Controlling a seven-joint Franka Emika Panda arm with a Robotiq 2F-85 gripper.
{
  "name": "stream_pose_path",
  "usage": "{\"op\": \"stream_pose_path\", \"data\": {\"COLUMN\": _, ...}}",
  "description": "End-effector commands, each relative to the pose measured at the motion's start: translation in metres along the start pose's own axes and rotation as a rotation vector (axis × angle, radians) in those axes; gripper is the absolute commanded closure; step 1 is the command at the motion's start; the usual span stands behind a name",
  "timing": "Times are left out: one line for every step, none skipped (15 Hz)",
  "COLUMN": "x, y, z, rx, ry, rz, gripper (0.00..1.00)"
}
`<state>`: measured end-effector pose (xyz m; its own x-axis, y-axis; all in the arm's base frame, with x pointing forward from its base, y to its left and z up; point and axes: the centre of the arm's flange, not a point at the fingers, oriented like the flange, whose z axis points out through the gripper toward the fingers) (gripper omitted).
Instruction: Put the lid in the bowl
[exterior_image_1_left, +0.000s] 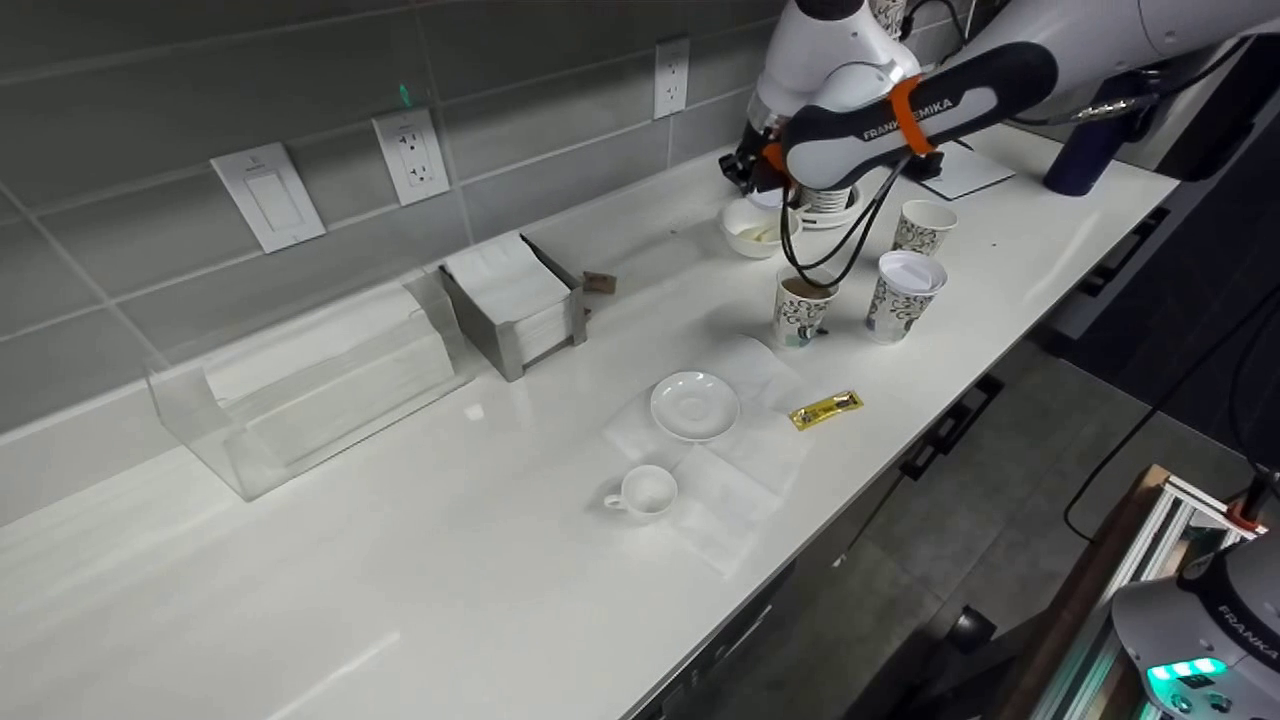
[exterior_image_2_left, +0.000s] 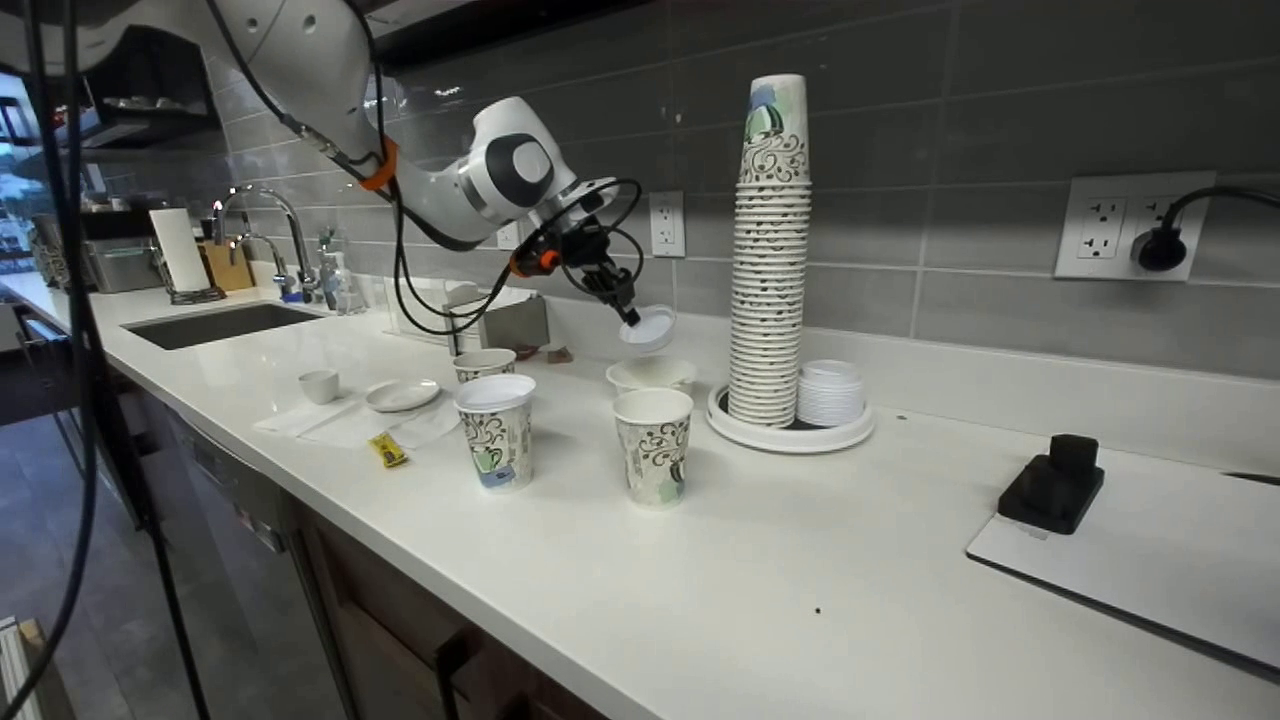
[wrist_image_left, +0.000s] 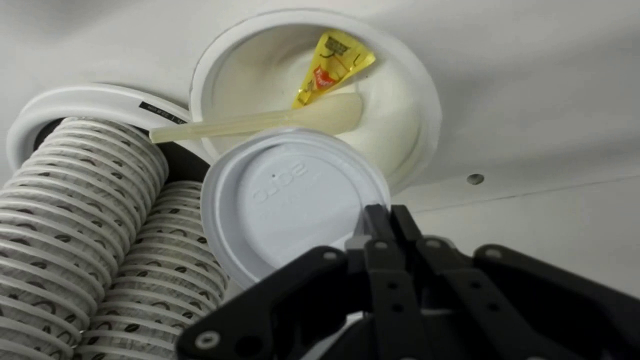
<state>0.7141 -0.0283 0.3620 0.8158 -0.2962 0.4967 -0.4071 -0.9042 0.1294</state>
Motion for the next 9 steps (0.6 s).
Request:
{"op": "stream_pose_path", "data": {"x": 0.022, "y": -0.010, "z": 0.012, "rx": -0.033, "ry": -0.025, "rz": 0.047, "gripper": 0.69}}
{"op": "stream_pose_path", "data": {"x": 0.024, "y": -0.011, "z": 0.013, "rx": -0.041, "ry": -0.037, "rz": 0.053, "gripper": 0.68}}
{"op": "stream_pose_path", "data": {"x": 0.025, "y": -0.011, "z": 0.013, "rx": -0.046, "ry": -0.053, "rz": 0.057, "gripper": 0.62}}
{"op": "stream_pose_path", "data": {"x": 0.026, "y": -0.010, "z": 0.012, "rx": -0.054, "ry": -0.066, "rz": 0.061, "gripper": 0.56}}
{"op": "stream_pose_path", "data": {"x": 0.027, "y": -0.010, "z": 0.010, "rx": -0.061, "ry": -0.080, "rz": 0.066, "gripper": 0.48}}
{"op": "stream_pose_path", "data": {"x": 0.029, "y": -0.009, "z": 0.004, "rx": -0.065, "ry": -0.088, "rz": 0.075, "gripper": 0.42}}
{"op": "stream_pose_path", "data": {"x": 0.031, "y": -0.004, "z": -0.006, "rx": -0.066, "ry": -0.085, "rz": 0.090, "gripper": 0.35}}
{"op": "stream_pose_path", "data": {"x": 0.035, "y": 0.001, "z": -0.017, "rx": -0.069, "ry": -0.090, "rz": 0.099, "gripper": 0.27}}
{"op": "stream_pose_path", "data": {"x": 0.035, "y": 0.010, "z": -0.035, "rx": -0.065, "ry": -0.114, "rz": 0.090, "gripper": 0.21}}
